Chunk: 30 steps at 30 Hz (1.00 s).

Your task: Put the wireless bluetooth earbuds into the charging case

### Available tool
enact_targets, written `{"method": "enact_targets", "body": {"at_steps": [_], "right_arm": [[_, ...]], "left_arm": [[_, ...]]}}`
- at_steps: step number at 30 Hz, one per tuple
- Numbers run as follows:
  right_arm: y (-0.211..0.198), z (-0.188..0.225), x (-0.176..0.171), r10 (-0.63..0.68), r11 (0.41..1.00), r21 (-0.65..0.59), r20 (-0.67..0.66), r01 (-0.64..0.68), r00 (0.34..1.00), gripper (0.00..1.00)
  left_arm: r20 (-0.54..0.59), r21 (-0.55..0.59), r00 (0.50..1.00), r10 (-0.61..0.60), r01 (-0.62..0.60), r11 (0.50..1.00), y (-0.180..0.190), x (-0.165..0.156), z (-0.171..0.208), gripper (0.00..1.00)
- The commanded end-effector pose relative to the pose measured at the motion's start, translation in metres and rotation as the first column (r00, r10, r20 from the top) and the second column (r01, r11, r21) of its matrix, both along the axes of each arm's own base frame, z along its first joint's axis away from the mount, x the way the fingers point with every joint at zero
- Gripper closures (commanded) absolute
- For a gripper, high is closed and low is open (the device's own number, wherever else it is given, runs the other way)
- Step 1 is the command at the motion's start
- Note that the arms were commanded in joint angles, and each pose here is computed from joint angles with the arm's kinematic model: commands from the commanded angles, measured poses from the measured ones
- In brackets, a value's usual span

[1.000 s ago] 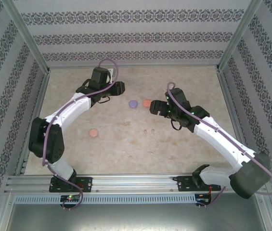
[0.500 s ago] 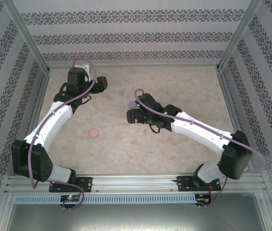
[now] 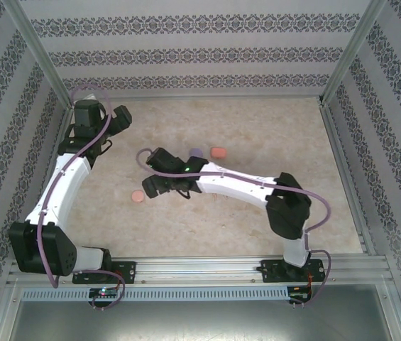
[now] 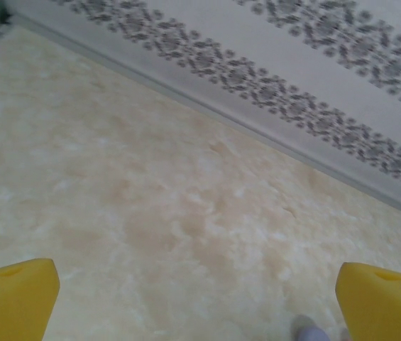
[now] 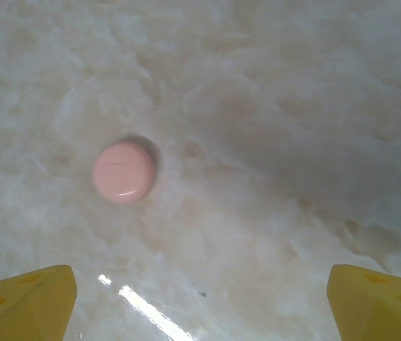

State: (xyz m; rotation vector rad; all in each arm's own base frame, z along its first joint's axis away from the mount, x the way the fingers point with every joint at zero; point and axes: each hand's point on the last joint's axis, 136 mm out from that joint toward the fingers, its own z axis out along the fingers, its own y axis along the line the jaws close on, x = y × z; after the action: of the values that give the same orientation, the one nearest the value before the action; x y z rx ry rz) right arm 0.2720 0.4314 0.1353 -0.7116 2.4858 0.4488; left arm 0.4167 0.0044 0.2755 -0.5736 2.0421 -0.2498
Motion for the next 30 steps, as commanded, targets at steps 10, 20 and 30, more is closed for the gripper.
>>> {"method": "enact_targets", "body": {"at_steps": [10,20,30], "right_arm": [[0.052,-0.052,-0.006,0.155,0.983,-0.085,-0.07,-0.16,0.985,0.09],[0.072,-0.077,0.002,0.126,0.982,-0.123,-0.11,-0.14,0.986,0.1],[0.077,-0.098,0.004,0.086,0.979,-0.168,-0.161,-0.113,0.983,0.12]], "left_arm": [[0.077,-0.091,0.953,0.294,-0.287,0.954,0.061,-0.024,0.044,0.01],[0.136,-0.077,0.926,0.352,-0.344,0.936,0.08,-0.033,0.065,0.0],[0.133,-0.076,0.902,0.412,-0.405,0.911,0.092,-0.04,0.075,0.01]]}}
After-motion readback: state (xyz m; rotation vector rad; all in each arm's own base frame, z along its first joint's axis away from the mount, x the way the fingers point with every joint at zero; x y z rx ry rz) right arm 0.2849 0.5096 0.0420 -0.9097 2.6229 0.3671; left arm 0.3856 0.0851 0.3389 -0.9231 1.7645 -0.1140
